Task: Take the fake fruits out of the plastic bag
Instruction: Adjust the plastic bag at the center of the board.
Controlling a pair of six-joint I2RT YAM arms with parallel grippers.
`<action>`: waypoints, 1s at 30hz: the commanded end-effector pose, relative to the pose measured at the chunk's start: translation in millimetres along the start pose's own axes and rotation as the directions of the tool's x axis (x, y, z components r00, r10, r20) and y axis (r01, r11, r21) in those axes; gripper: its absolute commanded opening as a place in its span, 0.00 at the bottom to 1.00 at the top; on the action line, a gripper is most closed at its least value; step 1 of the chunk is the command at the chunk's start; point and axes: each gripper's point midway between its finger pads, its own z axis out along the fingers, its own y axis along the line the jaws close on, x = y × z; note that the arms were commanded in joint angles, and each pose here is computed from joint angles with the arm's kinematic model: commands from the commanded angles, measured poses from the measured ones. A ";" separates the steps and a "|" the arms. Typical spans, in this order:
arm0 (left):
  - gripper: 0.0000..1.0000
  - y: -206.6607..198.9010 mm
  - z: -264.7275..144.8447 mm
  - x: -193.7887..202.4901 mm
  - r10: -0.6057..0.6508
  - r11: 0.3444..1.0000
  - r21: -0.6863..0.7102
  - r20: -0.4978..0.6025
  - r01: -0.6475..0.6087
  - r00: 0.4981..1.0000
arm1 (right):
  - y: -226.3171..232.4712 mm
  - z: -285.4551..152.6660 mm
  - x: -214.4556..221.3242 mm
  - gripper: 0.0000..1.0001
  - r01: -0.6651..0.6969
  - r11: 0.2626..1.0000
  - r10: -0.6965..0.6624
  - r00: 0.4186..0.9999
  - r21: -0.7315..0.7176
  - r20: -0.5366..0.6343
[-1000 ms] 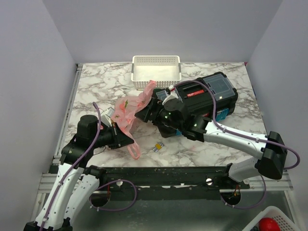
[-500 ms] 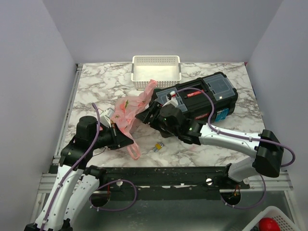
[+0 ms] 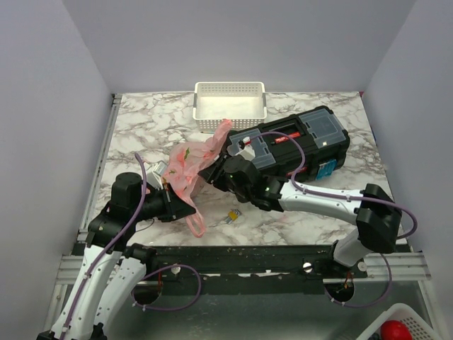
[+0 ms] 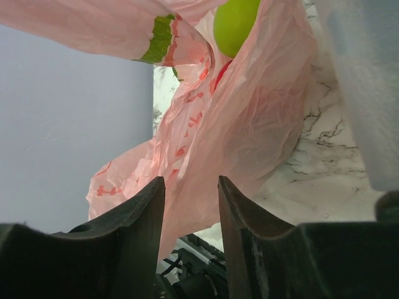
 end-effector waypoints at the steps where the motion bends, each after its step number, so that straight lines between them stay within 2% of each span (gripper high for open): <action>1: 0.00 -7.7 -5.8 -1.3 0.028 0.999 0.022 0.011 -0.028 1.000 | 11.9 11.4 1.8 0.43 -0.010 1.000 0.010 1.000 -0.014 0.009; 5: 0.00 -5.1 -4.5 -1.0 0.025 1.000 0.014 0.009 -0.025 1.000 | 12.2 18.4 5.8 0.43 0.003 1.000 -0.003 1.000 -0.014 0.002; 10: 0.01 -14.6 -11.2 -4.3 0.071 0.997 0.036 0.028 -0.072 0.997 | 2.1 26.1 15.6 0.25 0.032 0.999 -0.032 0.999 0.006 -0.023; 11: 0.06 -14.5 -13.6 -7.4 0.091 0.995 0.024 0.047 -0.092 0.995 | 0.1 27.9 17.5 0.18 0.046 0.999 -0.045 0.999 0.007 -0.027; 12: 0.16 -12.5 -17.1 -10.7 0.106 0.994 -0.005 0.072 -0.106 0.992 | -0.1 28.8 19.4 0.13 0.065 0.998 -0.065 0.997 0.002 -0.034; 13: 0.41 -14.6 -34.7 -22.2 0.167 0.984 -0.080 0.142 -0.156 0.976 | 3.1 26.7 25.8 0.01 0.148 0.989 -0.150 0.986 -0.032 -0.073; 14: 0.49 -17.9 -42.4 -27.5 0.197 0.978 -0.102 0.171 -0.181 0.965 | 2.2 25.1 28.3 0.01 0.163 0.986 -0.166 0.982 -0.040 -0.086; 17: 0.62 -24.8 -60.4 -45.7 0.271 0.958 -0.166 0.256 -0.234 0.928 | 1.4 18.1 30.6 0.01 0.213 0.972 -0.221 0.972 -0.095 -0.085; 20: 0.74 -34.9 -71.2 -65.8 0.289 0.952 -0.196 0.332 -0.234 0.898 | 5.3 12.2 29.1 0.01 0.241 0.960 -0.253 0.965 -0.145 -0.071; 24: 0.81 -46.2 -57.2 -83.4 0.291 0.956 -0.139 0.352 -0.258 0.890 | 13.6 3.7 27.8 0.01 0.253 0.949 -0.270 0.960 -0.187 -0.071; 30: 0.76 1.7 -19.7 -102.7 0.265 0.931 -0.311 0.219 -0.190 0.939 | 15.9 -6.3 27.9 0.01 0.243 0.941 -0.265 0.962 -0.235 -0.068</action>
